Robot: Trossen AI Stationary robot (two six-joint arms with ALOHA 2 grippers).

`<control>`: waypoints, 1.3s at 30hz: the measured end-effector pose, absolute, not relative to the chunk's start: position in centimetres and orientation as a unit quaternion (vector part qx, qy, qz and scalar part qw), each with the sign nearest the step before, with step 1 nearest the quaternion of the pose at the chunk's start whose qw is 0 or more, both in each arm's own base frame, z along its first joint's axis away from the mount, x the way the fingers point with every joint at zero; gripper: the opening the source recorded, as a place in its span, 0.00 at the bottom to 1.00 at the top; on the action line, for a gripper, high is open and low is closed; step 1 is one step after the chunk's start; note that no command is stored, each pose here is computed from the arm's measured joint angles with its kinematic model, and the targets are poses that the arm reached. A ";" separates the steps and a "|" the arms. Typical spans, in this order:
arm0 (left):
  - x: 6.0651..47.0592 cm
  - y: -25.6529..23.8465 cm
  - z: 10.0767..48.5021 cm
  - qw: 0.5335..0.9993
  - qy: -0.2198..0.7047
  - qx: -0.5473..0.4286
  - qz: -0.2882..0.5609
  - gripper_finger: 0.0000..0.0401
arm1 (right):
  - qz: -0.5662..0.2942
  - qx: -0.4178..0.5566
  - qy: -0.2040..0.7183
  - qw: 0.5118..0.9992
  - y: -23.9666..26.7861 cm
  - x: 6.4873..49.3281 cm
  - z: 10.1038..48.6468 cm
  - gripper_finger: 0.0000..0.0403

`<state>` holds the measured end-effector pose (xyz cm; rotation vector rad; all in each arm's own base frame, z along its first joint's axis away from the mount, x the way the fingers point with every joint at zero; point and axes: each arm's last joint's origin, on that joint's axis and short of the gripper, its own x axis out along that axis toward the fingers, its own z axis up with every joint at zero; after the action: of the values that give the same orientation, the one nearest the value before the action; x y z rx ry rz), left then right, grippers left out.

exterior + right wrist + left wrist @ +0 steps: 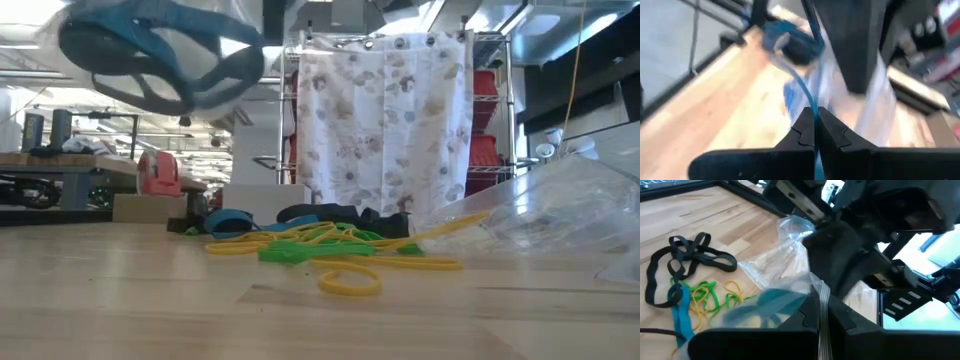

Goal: Sort rubber bands
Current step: Put the blue rubber band into the transparent zip bag

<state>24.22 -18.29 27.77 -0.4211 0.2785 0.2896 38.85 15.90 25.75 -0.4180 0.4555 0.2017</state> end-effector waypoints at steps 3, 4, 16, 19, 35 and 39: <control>24.2 -18.3 27.8 0.958 0.138 -0.206 0.143 0.00 | 0.073 -0.195 0.242 0.947 15.7 38.7 25.5 0.00; 24.2 -18.3 27.7 0.958 0.139 -0.205 0.144 0.00 | 0.070 -0.191 0.246 0.948 15.7 38.7 25.4 0.00; 24.1 -17.2 26.7 0.946 0.174 -0.204 0.181 0.00 | 0.061 -0.153 0.282 0.945 15.5 38.5 24.7 0.00; 23.9 -17.0 26.4 0.941 0.185 -0.206 0.193 0.00 | 0.059 -0.144 0.288 0.945 15.6 38.7 24.1 0.00; 23.8 -16.4 25.7 0.934 0.206 -0.199 0.216 0.00 | 0.019 -0.112 0.287 0.951 15.0 39.7 22.8 0.00; 24.0 -16.3 25.5 0.932 0.215 -0.200 0.214 0.00 | -0.046 -0.062 0.286 0.955 14.1 39.9 22.8 0.00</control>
<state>23.98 -16.29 25.48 -0.4092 0.4403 0.4382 39.89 14.10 22.85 -0.1258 0.5802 -0.0940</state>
